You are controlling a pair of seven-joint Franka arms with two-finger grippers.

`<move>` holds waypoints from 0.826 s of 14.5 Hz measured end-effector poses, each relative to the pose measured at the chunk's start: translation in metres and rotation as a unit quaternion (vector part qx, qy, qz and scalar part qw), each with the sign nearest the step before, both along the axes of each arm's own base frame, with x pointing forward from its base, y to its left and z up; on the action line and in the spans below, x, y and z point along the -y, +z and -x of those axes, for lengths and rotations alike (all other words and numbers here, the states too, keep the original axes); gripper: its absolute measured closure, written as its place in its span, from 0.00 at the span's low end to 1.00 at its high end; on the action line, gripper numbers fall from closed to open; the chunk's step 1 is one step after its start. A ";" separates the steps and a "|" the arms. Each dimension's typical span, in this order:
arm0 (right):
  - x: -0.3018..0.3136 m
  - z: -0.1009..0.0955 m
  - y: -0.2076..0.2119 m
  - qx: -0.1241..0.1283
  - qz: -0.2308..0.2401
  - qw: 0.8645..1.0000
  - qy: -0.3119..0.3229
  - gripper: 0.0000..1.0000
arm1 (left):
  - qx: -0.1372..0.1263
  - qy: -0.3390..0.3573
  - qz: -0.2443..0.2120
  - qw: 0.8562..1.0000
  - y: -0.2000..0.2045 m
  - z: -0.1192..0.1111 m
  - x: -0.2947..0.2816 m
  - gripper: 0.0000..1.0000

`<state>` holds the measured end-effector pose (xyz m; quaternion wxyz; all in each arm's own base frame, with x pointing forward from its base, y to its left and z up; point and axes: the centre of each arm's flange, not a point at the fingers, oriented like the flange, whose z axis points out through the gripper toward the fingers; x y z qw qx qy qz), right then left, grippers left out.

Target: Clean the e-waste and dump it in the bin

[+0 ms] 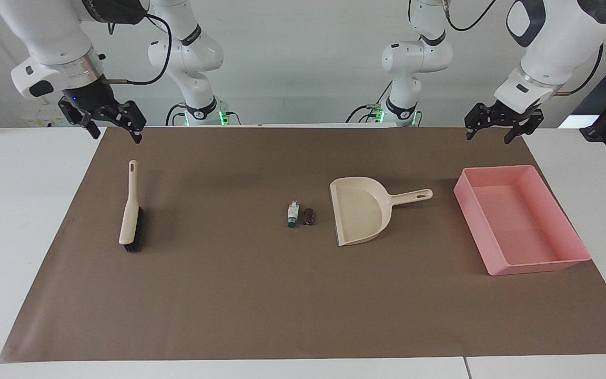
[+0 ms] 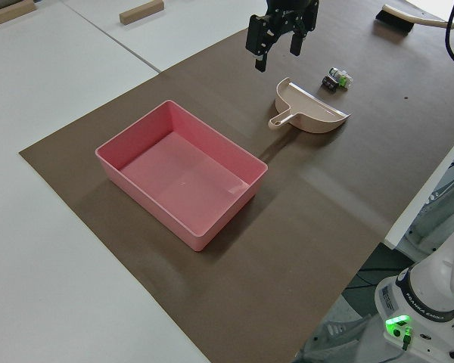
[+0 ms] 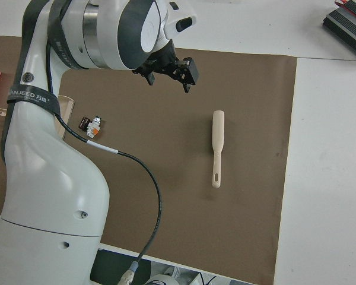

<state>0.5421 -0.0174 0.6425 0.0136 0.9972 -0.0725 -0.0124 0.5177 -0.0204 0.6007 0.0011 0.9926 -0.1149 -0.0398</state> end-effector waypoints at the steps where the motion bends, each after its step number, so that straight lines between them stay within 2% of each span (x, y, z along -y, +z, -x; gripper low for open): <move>1: 0.000 0.000 0.000 0.000 0.000 1.000 0.000 0.00 | 0.001 0.001 0.001 1.000 0.000 -0.001 -0.002 0.00; 12: 0.000 0.000 0.000 0.000 0.000 1.000 0.000 0.00 | 0.003 -0.001 0.001 1.000 0.000 -0.006 0.002 0.02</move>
